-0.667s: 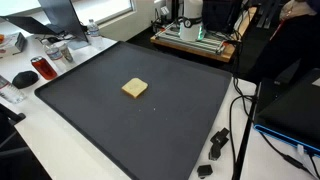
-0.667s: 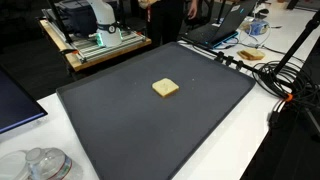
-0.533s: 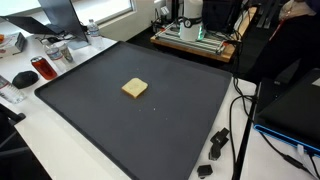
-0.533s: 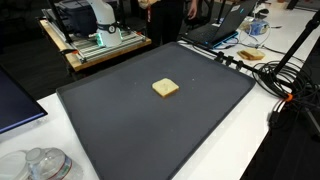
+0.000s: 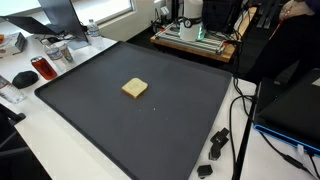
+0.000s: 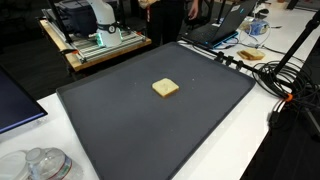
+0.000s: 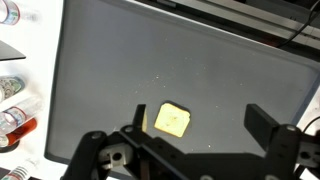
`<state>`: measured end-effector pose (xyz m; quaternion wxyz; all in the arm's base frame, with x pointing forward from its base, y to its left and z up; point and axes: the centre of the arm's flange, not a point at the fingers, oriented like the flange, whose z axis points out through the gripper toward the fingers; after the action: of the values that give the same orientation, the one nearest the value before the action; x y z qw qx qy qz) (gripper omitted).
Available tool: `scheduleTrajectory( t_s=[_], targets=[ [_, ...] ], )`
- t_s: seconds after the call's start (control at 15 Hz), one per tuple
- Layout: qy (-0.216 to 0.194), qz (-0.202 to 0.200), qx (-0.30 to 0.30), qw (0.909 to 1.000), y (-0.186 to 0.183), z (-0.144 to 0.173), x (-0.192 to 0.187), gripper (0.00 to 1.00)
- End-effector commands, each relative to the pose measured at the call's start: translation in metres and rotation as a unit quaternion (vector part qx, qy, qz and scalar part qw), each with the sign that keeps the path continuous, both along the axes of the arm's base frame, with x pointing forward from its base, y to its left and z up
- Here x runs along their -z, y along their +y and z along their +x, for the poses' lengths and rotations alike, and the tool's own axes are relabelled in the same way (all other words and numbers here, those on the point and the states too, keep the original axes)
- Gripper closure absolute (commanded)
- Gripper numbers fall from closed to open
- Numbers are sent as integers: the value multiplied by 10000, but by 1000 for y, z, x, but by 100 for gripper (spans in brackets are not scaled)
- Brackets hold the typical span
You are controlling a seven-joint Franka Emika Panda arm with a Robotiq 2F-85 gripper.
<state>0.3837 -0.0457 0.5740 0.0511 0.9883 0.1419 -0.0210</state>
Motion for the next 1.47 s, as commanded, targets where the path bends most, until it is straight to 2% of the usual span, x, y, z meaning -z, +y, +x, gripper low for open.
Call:
scheduleTrajectory(
  t_s=[0.0, 0.2, 0.33, 0.53, 0.73, 0.93, 1.07, 1.2, 1.4],
  targets=[
    [0, 0, 0, 10000, 0, 0, 0, 0],
    [-139, 89, -280, 9995, 17, 4, -5, 0],
    [-365, 207, -705, 9966, 48, 7, -15, 0],
    [-717, 464, -1427, 9861, 109, 8, -32, 0],
    [-847, 799, -2131, 9701, 170, 1, -40, 0],
    [-887, 1074, -2852, 9483, 213, -12, -43, 0],
    [-865, 1216, -3284, 9327, 229, -18, -42, 0],
    [-852, 1296, -3572, 9211, 235, -21, -42, 0],
    [-829, 1355, -3849, 9092, 227, -19, -41, 0]
  ],
)
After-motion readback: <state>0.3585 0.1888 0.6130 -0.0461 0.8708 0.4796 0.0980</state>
